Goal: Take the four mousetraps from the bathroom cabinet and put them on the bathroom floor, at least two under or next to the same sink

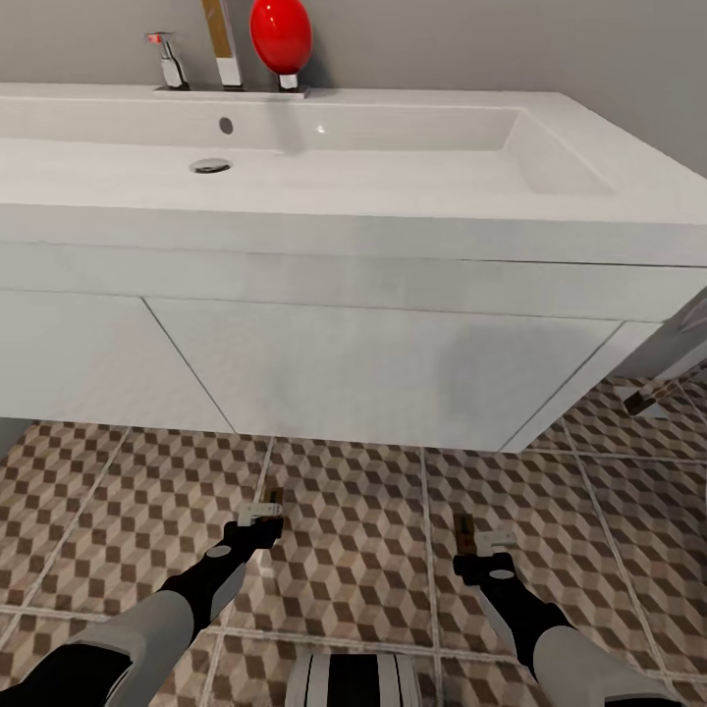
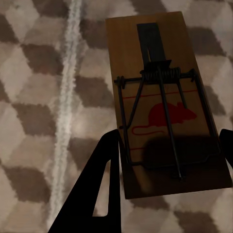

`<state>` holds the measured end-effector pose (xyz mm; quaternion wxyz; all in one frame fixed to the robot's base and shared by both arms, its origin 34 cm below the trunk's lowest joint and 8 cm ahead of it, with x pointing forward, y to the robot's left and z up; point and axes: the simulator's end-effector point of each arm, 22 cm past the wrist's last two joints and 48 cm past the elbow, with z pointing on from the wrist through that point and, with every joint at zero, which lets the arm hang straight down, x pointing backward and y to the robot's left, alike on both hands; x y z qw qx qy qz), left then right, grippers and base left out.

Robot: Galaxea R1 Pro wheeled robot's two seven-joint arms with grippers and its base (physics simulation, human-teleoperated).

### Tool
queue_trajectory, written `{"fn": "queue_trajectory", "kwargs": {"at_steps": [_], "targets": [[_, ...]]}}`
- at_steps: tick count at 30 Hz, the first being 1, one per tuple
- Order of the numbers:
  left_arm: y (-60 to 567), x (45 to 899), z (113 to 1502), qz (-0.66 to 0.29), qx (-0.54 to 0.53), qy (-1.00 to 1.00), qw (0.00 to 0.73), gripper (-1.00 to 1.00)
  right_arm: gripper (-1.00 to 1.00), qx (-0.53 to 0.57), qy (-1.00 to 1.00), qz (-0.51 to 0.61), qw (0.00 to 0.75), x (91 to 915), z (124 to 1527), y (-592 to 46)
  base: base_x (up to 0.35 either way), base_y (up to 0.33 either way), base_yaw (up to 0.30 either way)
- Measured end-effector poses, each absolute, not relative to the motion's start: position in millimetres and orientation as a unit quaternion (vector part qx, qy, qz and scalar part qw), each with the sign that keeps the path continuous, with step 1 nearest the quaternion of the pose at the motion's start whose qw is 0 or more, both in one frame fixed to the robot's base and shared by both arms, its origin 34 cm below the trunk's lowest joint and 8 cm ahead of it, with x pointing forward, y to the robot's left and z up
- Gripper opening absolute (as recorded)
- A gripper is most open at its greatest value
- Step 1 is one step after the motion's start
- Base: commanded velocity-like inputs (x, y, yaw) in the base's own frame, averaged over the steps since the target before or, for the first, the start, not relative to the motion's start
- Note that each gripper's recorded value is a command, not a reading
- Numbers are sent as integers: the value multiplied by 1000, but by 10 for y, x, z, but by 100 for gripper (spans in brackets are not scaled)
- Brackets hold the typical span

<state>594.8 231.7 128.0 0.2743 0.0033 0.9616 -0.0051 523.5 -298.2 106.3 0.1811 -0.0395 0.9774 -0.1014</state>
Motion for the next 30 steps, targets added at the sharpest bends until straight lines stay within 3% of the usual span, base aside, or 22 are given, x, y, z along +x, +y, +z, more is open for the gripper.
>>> {"fn": "queue_trajectory", "kwargs": {"at_steps": [22, 30], "targets": [[2349, 5933, 1272, 0, 2, 962, 273, -100, -100, -40, 977, -101, 181, 5234, 1062, -2972, 0, 0, 0], [2465, 6034, 1346, 23, -5, 952, 304, -100, -100, -40, 977, -101, 181, 5233, 1062, -2971, 0, 0, 0]]}}
